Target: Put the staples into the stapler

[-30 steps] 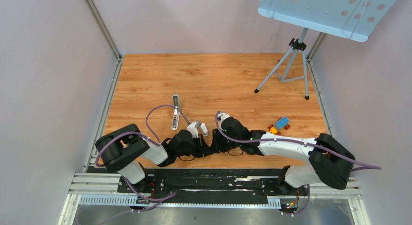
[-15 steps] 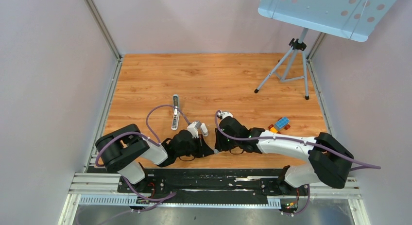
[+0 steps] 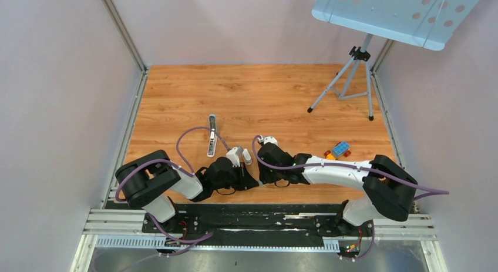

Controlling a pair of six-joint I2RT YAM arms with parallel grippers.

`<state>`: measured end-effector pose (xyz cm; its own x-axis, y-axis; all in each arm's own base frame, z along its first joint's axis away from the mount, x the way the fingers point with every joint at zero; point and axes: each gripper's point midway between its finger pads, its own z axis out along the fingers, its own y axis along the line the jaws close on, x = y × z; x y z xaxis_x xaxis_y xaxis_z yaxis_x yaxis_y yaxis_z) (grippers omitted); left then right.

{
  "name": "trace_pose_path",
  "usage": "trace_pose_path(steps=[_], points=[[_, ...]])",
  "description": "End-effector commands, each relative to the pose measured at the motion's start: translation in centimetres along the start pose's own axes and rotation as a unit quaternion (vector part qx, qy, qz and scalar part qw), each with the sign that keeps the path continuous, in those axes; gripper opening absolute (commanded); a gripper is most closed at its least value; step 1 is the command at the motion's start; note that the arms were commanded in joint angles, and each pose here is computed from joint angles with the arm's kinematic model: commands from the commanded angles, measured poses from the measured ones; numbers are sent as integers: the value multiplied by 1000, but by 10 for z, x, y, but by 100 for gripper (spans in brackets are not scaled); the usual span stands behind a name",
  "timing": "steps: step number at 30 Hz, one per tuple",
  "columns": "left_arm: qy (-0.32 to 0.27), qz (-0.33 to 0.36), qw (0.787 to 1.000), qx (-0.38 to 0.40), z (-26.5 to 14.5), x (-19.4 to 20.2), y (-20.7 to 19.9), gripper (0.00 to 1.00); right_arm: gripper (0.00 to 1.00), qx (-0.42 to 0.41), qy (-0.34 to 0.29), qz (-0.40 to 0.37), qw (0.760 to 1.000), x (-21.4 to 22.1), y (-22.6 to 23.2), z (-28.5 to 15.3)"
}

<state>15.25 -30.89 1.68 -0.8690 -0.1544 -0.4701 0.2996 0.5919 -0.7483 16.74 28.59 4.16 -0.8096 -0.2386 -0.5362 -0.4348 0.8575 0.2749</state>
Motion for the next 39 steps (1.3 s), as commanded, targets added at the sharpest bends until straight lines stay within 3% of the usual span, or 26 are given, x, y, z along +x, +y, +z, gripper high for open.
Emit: trace_pose_path(steps=[1,25,39], points=[[-10,10,1000,8,4,-4,-7,0,32,13,2,-9,1000,-1,6,1],[-11,17,1000,9,5,-7,-10,0,29,43,24,-25,998,12,0,10],[-11,17,1000,6,4,-7,-8,0,31,25,-4,-23,999,-3,8,-7]])
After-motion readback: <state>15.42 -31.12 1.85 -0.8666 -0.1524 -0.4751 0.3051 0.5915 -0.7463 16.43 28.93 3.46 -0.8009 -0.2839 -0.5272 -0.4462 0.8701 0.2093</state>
